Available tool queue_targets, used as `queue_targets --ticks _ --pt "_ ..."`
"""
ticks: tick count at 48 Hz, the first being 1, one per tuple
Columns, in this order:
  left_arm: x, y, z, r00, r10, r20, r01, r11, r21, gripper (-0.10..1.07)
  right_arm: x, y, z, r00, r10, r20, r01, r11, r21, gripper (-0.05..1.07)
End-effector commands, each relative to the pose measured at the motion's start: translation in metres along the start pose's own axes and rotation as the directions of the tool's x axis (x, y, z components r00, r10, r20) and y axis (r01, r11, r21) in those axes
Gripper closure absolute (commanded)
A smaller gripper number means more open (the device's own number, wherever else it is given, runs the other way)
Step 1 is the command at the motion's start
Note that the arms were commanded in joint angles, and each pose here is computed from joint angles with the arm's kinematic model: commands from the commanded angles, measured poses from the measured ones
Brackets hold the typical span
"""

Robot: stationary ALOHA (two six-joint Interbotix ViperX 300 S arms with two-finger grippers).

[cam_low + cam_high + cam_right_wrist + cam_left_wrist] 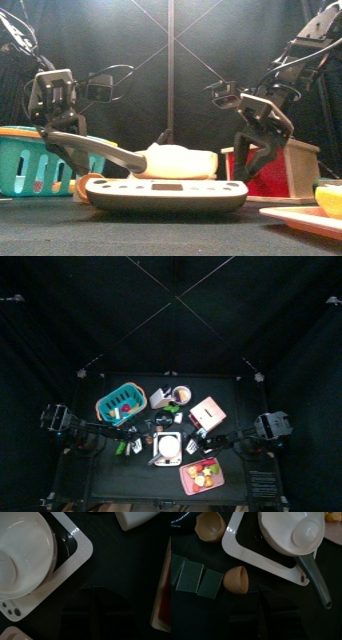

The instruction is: Grab egg

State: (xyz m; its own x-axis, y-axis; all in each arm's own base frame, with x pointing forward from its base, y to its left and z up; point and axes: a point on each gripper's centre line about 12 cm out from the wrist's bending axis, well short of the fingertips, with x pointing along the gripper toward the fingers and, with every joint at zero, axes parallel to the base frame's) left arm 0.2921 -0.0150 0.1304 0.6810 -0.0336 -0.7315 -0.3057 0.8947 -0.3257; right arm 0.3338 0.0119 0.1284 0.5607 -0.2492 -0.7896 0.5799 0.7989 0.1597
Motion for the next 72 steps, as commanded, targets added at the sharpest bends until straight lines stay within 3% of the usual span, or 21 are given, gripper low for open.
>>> queue_targets --ticks 1,5,12,19,24,27,28,34,40,72 --pt "-0.008 -0.006 0.01 0.998 -0.034 0.056 0.032 0.998 0.051 0.56 -0.022 0.01 0.019 0.995 0.07 0.075 -0.069 0.998 -0.013 0.68" --pt "-0.018 -0.013 0.02 0.987 -0.091 0.129 0.074 0.989 0.126 0.56 -0.036 0.027 0.028 0.98 0.156 0.12 -0.148 0.986 -0.077 0.67" --pt "-0.037 -0.02 0.026 0.953 -0.194 0.233 0.13 0.957 0.261 0.55 -0.051 0.052 0.036 0.95 0.272 0.154 -0.249 0.956 -0.153 0.6" --pt "-0.05 -0.016 0.033 0.931 -0.224 0.289 0.124 0.937 0.326 0.55 -0.045 0.066 0.04 0.944 0.295 0.148 -0.27 0.948 -0.169 0.4" --pt "-0.062 -0.01 0.038 0.918 -0.219 0.331 0.102 0.936 0.338 0.53 -0.04 0.071 0.039 0.944 0.298 0.139 -0.272 0.946 -0.175 0.28" --pt "-0.075 -0.005 0.038 0.903 -0.22 0.37 0.091 0.937 0.337 0.5 -0.033 0.076 0.04 0.945 0.299 0.133 -0.272 0.944 -0.185 0.19" --pt "-0.085 -0.001 0.036 0.889 -0.225 0.399 0.086 0.937 0.338 0.47 -0.027 0.08 0.041 0.947 0.295 0.129 -0.269 0.945 -0.188 0.15" --pt "-0.099 0.002 0.023 0.864 -0.252 0.435 0.101 0.935 0.34 0.4 -0.016 0.092 0.041 0.946 0.301 0.121 -0.27 0.938 -0.218 0.13" --pt "-0.099 0.008 0.016 0.869 -0.243 0.432 0.101 0.94 0.324 0.39 -0.01 0.097 0.041 0.949 0.292 0.118 -0.261 0.939 -0.223 0.13" --pt "-0.098 0.01 0.015 0.869 -0.232 0.436 0.108 0.951 0.291 0.39 0.015 0.094 0.029 0.963 0.258 0.077 -0.232 0.941 -0.245 0.15"
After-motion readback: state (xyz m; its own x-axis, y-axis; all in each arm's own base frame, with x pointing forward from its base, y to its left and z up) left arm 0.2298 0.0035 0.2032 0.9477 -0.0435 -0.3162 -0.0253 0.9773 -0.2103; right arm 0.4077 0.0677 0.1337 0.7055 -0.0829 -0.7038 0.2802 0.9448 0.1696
